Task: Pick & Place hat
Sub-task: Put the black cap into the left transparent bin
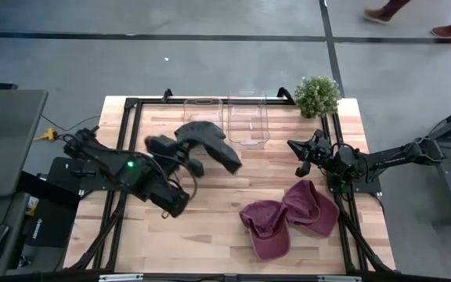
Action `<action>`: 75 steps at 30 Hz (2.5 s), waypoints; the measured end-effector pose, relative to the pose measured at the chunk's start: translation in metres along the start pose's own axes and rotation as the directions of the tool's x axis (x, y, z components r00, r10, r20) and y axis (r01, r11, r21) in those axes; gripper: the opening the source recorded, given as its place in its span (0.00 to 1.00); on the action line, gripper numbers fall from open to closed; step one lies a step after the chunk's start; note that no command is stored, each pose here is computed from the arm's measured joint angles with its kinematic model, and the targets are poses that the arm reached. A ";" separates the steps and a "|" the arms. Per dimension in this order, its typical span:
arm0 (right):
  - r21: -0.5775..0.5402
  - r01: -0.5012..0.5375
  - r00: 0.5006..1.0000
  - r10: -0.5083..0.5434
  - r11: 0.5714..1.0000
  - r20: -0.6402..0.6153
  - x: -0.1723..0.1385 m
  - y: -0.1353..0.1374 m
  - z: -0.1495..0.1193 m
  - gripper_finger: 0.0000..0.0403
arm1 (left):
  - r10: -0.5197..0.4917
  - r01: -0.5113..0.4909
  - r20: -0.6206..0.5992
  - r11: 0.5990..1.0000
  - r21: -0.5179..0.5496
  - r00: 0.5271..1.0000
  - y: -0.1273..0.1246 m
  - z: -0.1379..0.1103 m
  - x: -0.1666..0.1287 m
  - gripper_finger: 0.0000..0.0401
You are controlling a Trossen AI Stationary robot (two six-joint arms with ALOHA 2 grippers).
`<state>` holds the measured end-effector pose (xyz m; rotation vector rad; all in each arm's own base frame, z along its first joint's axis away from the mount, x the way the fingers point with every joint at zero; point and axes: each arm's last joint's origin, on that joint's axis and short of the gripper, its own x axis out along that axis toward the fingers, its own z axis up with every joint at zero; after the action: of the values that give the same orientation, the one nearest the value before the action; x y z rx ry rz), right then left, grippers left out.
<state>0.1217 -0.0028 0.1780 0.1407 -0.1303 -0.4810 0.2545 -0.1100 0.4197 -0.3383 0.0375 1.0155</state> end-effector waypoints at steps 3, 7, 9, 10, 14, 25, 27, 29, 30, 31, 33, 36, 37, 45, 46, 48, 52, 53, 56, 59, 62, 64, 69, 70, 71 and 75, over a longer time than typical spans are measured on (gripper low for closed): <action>0.000 0.000 1.000 0.000 1.000 0.000 0.000 0.000 0.000 0.02 | 0.008 0.001 0.107 0.997 -0.079 0.994 0.010 0.011 -0.002 0.00; 0.000 0.000 1.000 0.000 1.000 0.000 0.000 0.000 0.000 0.02 | 0.039 -0.018 0.186 0.994 -0.112 0.982 0.014 0.016 0.005 0.00; 0.000 0.000 1.000 0.000 1.000 0.000 0.000 0.000 0.000 0.01 | 0.068 -0.044 0.192 0.991 -0.126 0.979 0.017 0.020 0.013 0.00; 0.000 0.000 1.000 0.000 1.000 0.000 0.000 0.000 0.000 0.01 | 0.078 -0.053 0.195 0.990 -0.131 0.978 0.019 0.021 0.015 0.00; 0.000 0.000 1.000 0.000 1.000 0.000 0.000 0.000 0.000 0.01 | 0.129 -0.098 0.212 0.983 -0.154 0.969 0.024 0.028 0.027 0.00; 0.000 0.000 1.000 0.000 1.000 0.000 0.000 0.000 0.000 0.02 | 0.284 -0.232 0.253 0.948 -0.219 0.925 0.037 0.039 0.065 0.00; 0.000 0.000 1.000 0.000 1.000 0.001 0.000 0.000 0.000 0.02 | 0.311 -0.259 0.268 0.942 -0.214 0.912 0.040 0.036 0.073 0.00; 0.000 0.000 1.000 0.000 1.000 0.000 0.000 0.000 0.000 0.02 | 0.337 -0.283 0.273 0.934 -0.218 0.901 0.044 0.028 0.082 0.00; 0.000 0.000 1.000 0.000 1.000 0.000 0.000 0.000 0.000 0.01 | 0.346 -0.292 0.274 0.931 -0.218 0.897 0.046 0.023 0.086 0.00; 0.000 0.000 1.000 0.000 1.000 0.000 0.000 0.000 0.000 0.01 | 0.352 -0.297 0.274 0.929 -0.223 0.895 0.049 0.018 0.088 0.00; 0.000 0.000 1.000 0.000 1.000 0.000 0.000 0.000 0.000 0.01 | 0.357 -0.294 0.270 0.924 -0.245 0.894 0.054 0.010 0.089 0.00; 0.000 0.000 1.000 0.000 1.000 0.000 0.000 0.000 0.000 0.02 | 0.356 -0.279 0.274 0.918 -0.283 0.893 0.056 -0.004 0.093 0.00; 0.000 0.000 1.000 0.000 1.000 0.000 0.000 0.000 0.000 0.02 | 0.356 -0.273 0.269 0.913 -0.303 0.895 0.056 -0.009 0.094 0.00; 0.000 0.000 1.000 0.000 1.000 0.000 0.000 0.000 0.000 0.02 | 0.375 -0.230 0.269 0.865 -0.447 0.887 0.060 -0.040 0.108 0.00; 0.000 0.000 1.000 0.000 1.000 0.000 0.000 0.000 0.000 0.02 | 0.379 -0.228 0.275 0.861 -0.454 0.884 0.061 -0.042 0.110 0.00; 0.000 0.000 1.000 0.000 1.000 0.000 0.000 0.000 0.000 0.02 | 0.391 -0.233 0.280 0.855 -0.463 0.877 0.063 -0.045 0.114 0.00; 0.000 0.000 1.000 0.000 1.000 0.000 0.000 0.000 0.000 0.01 | 0.395 -0.244 0.287 0.862 -0.444 0.873 0.064 -0.047 0.116 0.00; 0.000 0.000 1.000 0.000 1.000 0.000 0.000 0.000 0.000 0.01 | 0.394 -0.244 0.287 0.863 -0.442 0.873 0.064 -0.047 0.116 0.00; 0.000 0.000 1.000 0.000 1.000 0.000 0.000 0.000 0.000 0.02 | 0.386 -0.247 0.286 0.873 -0.421 0.877 0.063 -0.048 0.114 0.00; 0.000 0.000 1.000 0.000 1.000 0.000 0.000 0.000 0.000 0.02 | 0.380 -0.252 0.285 0.881 -0.400 0.880 0.062 -0.048 0.112 0.00; 0.000 0.000 1.000 0.000 1.000 0.000 0.000 0.000 0.000 0.02 | 0.366 -0.242 0.282 0.887 -0.392 0.887 0.059 -0.047 0.109 0.00; 0.000 0.000 1.000 0.000 1.000 0.000 0.000 0.000 0.000 0.02 | 0.362 -0.237 0.280 0.888 -0.394 0.889 0.057 -0.046 0.107 0.00; 0.000 0.000 1.000 0.000 1.000 0.000 0.000 0.000 0.000 0.02 | 0.364 -0.238 0.279 0.886 -0.399 0.889 0.056 -0.042 0.107 0.00; 0.000 0.000 1.000 0.000 1.000 0.000 0.000 0.000 0.000 0.01 | 0.364 -0.240 0.279 0.887 -0.394 0.889 0.056 -0.042 0.107 0.00; 0.000 0.000 1.000 0.000 1.000 0.000 0.000 0.000 0.000 0.01 | 0.365 -0.243 0.279 0.889 -0.388 0.888 0.056 -0.042 0.107 0.00; 0.000 0.000 1.000 0.000 1.000 0.000 0.000 0.000 0.000 0.01 | 0.365 -0.257 0.278 0.897 -0.359 0.889 0.056 -0.042 0.107 0.00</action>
<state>0.1217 -0.0028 0.1780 0.1407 -0.1304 -0.4811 0.2697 -0.0066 0.3456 -0.4521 -0.3993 1.3990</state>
